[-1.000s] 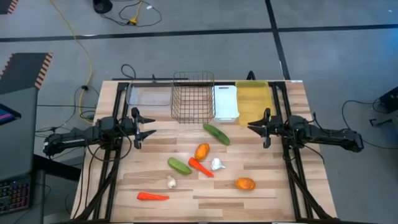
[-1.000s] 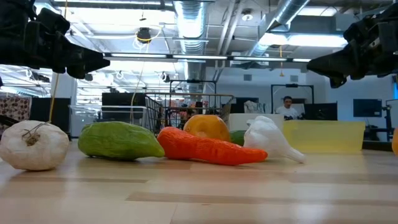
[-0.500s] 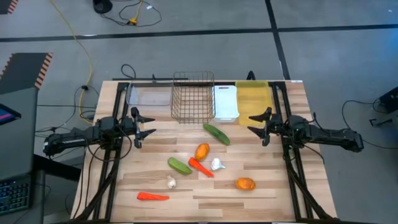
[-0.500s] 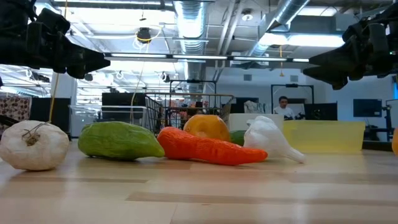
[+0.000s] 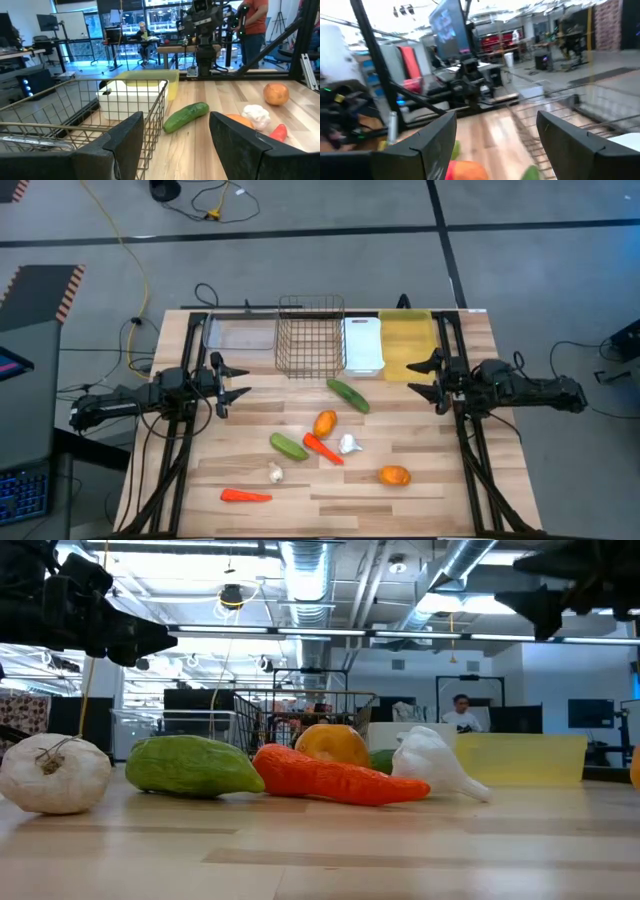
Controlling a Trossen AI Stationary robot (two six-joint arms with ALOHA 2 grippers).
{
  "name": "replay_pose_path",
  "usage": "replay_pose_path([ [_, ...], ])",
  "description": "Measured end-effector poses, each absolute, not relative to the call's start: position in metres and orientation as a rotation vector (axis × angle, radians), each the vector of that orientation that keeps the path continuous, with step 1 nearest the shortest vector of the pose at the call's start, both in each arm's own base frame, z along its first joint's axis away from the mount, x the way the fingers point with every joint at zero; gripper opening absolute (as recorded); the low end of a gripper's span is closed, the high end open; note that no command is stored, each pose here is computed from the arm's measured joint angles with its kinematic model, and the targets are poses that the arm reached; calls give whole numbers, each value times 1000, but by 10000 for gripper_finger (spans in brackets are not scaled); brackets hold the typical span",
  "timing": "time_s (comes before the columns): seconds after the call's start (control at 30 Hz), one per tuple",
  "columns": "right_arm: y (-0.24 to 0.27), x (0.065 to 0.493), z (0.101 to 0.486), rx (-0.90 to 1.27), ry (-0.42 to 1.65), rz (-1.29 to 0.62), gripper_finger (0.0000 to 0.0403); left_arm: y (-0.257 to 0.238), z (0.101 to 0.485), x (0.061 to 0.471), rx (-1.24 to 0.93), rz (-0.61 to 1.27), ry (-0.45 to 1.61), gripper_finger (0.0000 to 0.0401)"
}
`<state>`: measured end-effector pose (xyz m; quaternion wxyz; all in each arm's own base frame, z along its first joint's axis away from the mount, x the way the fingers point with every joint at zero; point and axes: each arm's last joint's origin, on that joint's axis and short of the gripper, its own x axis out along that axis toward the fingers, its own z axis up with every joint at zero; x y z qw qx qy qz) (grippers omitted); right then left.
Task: Sort produce into baskets
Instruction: Put the bottom potato into the yellow bin
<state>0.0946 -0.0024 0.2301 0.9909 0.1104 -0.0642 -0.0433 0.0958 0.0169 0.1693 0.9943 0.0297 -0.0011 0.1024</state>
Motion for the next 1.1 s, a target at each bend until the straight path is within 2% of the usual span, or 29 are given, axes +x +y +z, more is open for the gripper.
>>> replay_pose_path([
  [0.17,7,108,250,268,-61,-4,304,18,170,96,60,233,-6,214],
  [0.47,39,154,278,259,226,104,304,18,170,96,60,241,-7,214],
  [0.8,87,210,296,285,712,43,302,18,170,96,60,241,-7,214],
  [1.1,140,249,297,284,971,-6,302,18,170,96,60,241,-7,214],
])
